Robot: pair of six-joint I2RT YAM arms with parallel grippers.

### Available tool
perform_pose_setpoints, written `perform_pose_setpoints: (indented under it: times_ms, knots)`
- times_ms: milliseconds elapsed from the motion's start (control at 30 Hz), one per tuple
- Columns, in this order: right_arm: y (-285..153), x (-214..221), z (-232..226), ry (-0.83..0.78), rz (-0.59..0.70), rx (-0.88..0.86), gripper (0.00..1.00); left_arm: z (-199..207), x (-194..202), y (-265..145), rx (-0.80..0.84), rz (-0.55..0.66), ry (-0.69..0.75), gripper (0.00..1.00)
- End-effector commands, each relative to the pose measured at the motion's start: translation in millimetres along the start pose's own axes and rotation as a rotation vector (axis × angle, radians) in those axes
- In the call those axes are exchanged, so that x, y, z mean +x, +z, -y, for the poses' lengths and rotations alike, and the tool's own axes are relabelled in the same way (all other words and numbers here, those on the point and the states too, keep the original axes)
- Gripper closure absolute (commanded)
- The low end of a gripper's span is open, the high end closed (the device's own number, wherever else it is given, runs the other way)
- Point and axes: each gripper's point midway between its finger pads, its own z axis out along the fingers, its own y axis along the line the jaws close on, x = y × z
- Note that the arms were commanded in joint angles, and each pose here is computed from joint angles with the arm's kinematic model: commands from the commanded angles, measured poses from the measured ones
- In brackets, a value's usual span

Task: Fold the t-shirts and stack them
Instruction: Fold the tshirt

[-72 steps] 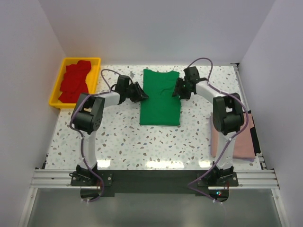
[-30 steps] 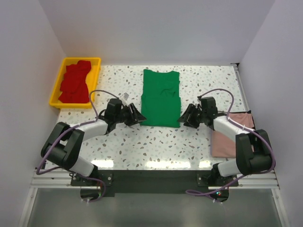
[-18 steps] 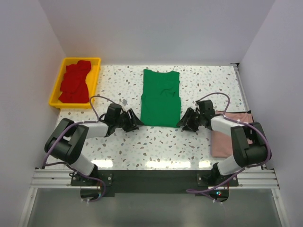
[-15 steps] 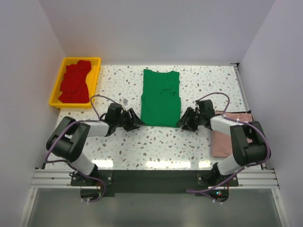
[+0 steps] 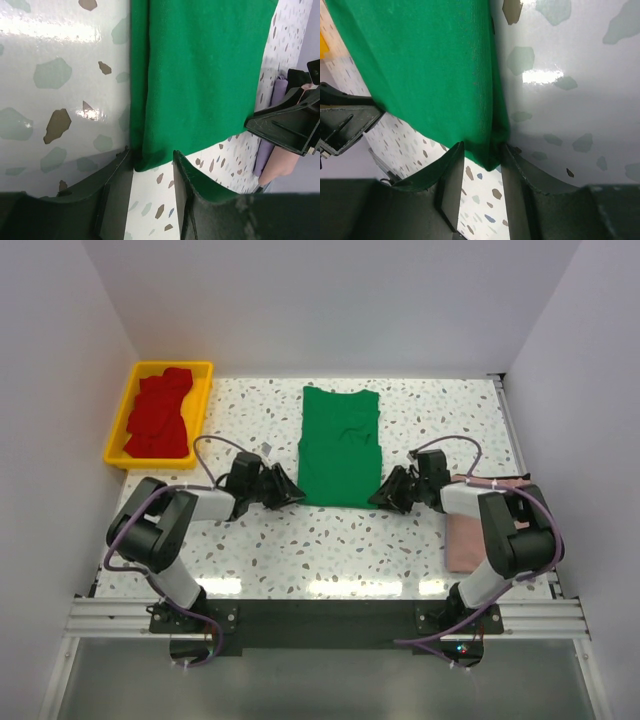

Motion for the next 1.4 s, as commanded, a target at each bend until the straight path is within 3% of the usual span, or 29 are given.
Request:
perform_pose_setpoints:
  times_ms: [0,167,300,367,667,1000,1167,1367]
  knots:
    - [9,2,20,0.019,-0.002,0.065,0.62,-33,4,5,-0.134,-0.002,0.014,0.58]
    - [10,1,14,0.019,-0.007,0.042,0.78,-20,8,10,-0.090,-0.026,0.033,0.71]
    - [5,1,9,0.005,-0.004,0.029,0.95,-10,15,7,-0.067,-0.046,0.032,0.94]
    - [0,2,7,0.001,-0.001,0.026,0.98,-6,17,1,-0.058,-0.042,0.032,0.99]
    - [-46,31,-2,-0.046,0.035,-0.029,1.00,8,49,-39,-0.009,-0.040,0.040,1.00]
    - [-101,100,15,-0.073,0.029,-0.061,1.00,18,109,-92,0.081,-0.026,0.028,1.00]
    - [-132,109,0,-0.099,0.085,-0.126,0.98,40,108,-115,0.146,0.017,0.040,1.00]
    - [-150,79,-32,-0.162,0.136,-0.112,0.98,76,78,-123,0.132,0.068,0.110,1.00]
